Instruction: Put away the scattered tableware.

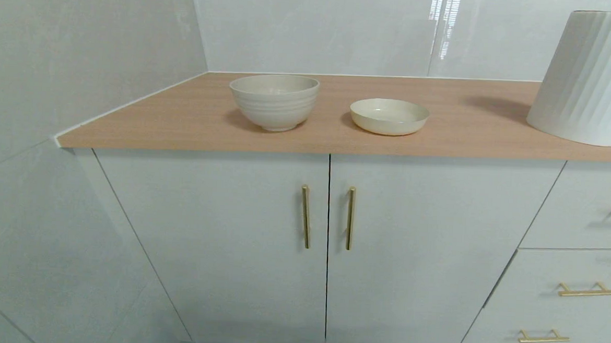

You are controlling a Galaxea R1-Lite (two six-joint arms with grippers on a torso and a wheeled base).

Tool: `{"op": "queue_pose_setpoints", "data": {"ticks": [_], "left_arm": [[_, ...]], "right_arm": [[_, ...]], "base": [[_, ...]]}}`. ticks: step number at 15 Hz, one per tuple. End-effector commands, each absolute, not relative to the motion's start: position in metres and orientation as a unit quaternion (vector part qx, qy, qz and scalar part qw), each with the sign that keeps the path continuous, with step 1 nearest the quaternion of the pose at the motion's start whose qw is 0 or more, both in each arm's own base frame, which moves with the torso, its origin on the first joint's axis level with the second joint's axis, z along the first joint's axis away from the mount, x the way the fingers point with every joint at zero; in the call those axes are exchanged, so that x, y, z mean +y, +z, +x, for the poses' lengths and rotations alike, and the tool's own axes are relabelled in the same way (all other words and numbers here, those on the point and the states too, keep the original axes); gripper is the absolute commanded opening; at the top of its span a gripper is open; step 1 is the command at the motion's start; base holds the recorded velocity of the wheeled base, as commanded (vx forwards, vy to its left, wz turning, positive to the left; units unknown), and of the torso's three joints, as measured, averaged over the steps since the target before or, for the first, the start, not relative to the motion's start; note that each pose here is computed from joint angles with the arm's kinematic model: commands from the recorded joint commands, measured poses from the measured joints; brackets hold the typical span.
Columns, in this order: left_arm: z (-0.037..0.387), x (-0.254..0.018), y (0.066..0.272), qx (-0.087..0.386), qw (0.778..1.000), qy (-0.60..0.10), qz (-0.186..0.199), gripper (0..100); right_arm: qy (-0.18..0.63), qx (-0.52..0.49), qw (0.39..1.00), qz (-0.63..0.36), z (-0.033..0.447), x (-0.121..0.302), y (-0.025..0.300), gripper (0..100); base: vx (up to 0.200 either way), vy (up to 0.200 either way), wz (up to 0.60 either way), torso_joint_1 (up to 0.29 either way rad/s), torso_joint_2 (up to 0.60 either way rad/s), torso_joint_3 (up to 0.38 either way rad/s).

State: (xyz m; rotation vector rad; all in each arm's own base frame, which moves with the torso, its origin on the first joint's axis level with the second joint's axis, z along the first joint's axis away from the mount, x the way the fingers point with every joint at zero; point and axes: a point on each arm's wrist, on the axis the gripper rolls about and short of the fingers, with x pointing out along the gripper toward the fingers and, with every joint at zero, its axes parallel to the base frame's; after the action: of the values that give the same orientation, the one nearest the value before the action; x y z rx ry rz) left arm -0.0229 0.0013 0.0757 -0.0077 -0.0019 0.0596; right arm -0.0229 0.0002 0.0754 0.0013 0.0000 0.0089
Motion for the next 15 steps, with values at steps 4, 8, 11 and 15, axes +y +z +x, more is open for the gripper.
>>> {"op": "queue_pose_setpoints", "data": {"ticks": [4,8,11,15], "left_arm": [[-0.023,0.001,0.076,-0.002,1.0,0.03,-0.004,100],[-0.023,0.001,0.076,-0.001,1.0,0.03,-0.004,100],[-0.023,0.001,0.076,-0.001,1.0,0.03,-0.004,100],[-0.023,0.001,0.076,-0.001,1.0,0.03,-0.004,100]], "right_arm": [[0.061,-0.036,0.996,0.058,-0.02,0.001,0.179,100],[0.165,0.134,0.976,0.036,0.088,0.014,0.223,100],[0.253,0.201,0.946,0.033,0.169,0.06,0.225,100],[0.382,0.229,0.889,0.105,0.218,0.16,0.21,100]], "base": [[0.0,0.0,0.0,0.0,0.0,0.0],[0.0,0.0,0.0,0.0,0.0,0.0],[0.0,0.0,0.0,0.0,0.0,0.0],[0.0,0.0,0.0,0.0,0.0,0.0]]}}
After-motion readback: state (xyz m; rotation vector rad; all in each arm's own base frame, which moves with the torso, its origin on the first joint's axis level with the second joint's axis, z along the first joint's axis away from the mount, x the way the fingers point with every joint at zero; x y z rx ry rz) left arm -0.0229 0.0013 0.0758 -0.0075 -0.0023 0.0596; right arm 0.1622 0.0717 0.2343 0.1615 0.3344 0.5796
